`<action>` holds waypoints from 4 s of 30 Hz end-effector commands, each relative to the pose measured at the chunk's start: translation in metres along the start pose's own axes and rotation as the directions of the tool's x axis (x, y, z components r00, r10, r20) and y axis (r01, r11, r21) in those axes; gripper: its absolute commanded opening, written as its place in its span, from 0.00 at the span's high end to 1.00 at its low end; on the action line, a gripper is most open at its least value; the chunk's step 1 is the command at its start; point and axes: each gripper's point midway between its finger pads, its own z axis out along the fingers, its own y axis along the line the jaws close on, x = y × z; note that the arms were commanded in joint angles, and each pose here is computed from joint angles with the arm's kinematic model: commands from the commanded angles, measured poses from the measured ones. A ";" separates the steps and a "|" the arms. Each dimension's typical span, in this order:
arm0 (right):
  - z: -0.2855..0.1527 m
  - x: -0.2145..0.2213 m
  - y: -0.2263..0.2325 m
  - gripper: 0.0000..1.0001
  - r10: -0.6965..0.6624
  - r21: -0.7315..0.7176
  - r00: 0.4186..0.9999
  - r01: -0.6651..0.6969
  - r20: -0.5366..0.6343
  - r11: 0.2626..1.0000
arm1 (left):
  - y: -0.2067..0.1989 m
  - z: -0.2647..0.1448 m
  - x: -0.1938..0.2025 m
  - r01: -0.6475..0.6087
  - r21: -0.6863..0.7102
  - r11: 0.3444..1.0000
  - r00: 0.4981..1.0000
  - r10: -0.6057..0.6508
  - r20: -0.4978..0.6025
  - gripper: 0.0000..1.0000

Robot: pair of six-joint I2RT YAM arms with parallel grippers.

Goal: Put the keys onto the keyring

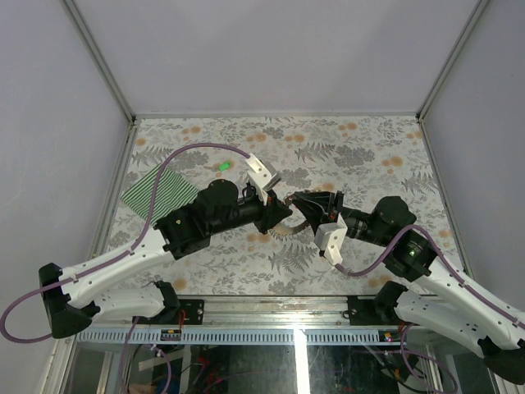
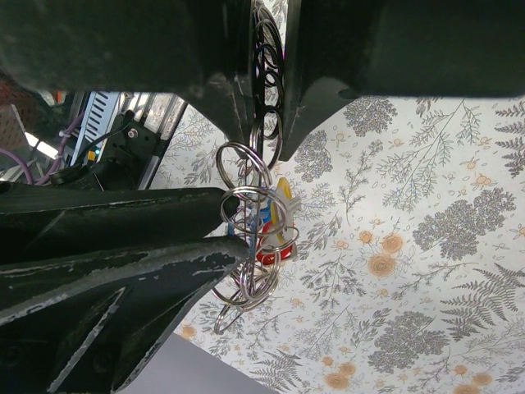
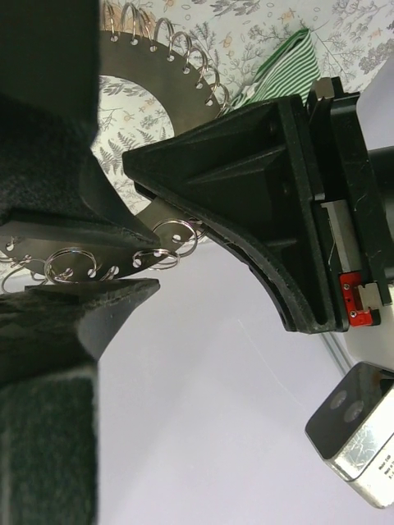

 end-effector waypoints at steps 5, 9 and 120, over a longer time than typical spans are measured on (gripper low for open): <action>0.001 -0.012 -0.010 0.82 0.002 0.031 0.999 -0.004 0.049 1.000 | -0.010 -0.003 -0.041 -0.011 0.023 1.000 0.993 0.008 0.120 1.00; 0.002 -0.008 -0.006 0.84 0.013 0.018 0.999 -0.013 0.036 1.000 | -0.011 -0.003 -0.042 -0.011 0.025 1.000 0.993 0.008 0.121 1.00; -0.001 -0.021 -0.039 1.00 0.429 0.248 0.874 -0.479 0.229 0.842 | -0.013 -0.014 -0.047 -0.166 0.044 0.985 0.978 0.159 0.133 0.76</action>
